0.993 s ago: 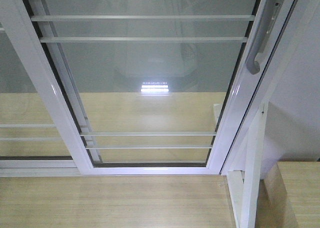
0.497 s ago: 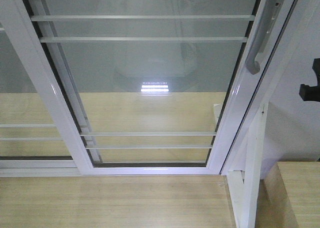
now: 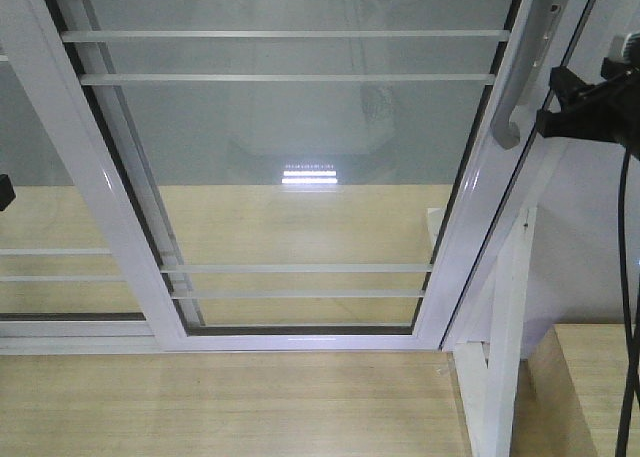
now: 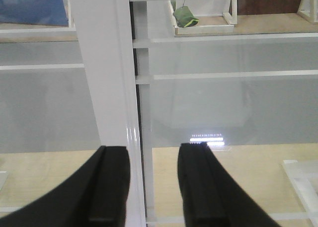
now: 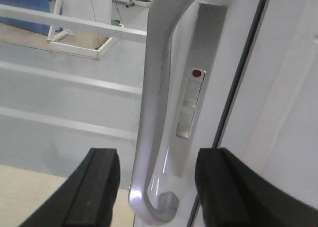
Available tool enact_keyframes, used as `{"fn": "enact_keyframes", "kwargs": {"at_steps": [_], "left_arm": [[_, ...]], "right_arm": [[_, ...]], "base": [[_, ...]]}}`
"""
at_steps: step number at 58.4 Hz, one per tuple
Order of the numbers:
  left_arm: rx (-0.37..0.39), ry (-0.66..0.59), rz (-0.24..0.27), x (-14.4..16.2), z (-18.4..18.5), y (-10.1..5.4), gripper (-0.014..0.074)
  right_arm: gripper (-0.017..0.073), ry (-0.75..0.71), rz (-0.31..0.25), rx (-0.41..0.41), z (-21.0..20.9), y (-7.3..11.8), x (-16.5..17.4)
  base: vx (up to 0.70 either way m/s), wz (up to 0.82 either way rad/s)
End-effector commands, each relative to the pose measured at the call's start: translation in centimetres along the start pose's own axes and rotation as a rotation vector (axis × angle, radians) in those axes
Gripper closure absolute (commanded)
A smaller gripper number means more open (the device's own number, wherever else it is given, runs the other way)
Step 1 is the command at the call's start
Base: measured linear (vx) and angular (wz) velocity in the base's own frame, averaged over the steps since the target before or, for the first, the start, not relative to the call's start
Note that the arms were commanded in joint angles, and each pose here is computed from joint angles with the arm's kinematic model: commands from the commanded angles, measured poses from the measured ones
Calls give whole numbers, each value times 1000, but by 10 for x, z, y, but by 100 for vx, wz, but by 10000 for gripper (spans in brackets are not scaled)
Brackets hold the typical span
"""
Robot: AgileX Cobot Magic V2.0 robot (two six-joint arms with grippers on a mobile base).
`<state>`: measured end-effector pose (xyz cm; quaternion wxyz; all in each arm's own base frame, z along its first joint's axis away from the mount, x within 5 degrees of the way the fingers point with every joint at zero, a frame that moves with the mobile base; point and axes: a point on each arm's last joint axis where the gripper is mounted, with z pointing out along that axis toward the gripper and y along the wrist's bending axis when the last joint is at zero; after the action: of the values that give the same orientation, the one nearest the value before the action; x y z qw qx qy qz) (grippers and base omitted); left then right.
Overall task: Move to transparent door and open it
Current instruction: 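Close the right gripper around the silver handle, then pull the handle with the right gripper, sliding the glass panel open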
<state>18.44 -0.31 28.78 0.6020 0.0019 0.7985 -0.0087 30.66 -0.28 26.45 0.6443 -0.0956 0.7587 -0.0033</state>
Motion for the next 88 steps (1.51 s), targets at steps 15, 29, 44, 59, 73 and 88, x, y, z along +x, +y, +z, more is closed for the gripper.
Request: {"fn": "enact_keyframes", "kwargs": {"at_steps": [15,29,44,59,73,88], "left_arm": [[5,-170,2,-25,-4,-1,205],[5,-169,2,-25,-4,-1,205],[5,-170,2,-25,-4,-1,205],[5,-169,2,-25,-4,-1,205],[5,-169,2,-25,-4,-1,205],[5,-169,2,-25,-4,-1,205]], "right_arm": [[143,-171,-11,-28,54,-11,-32],[143,-180,-21,-90,91,4,-36],[218,-152,-15,-90,114,6,-33],[330,-152,0,-95,114,7,-33],[295,-148,-38,-166,115,30,-35],[293,-163,-68,-245,114,65,-40]], "base": [[0,0],[0,0],[0,0],[0,0],[0,0],[0,0]]}}
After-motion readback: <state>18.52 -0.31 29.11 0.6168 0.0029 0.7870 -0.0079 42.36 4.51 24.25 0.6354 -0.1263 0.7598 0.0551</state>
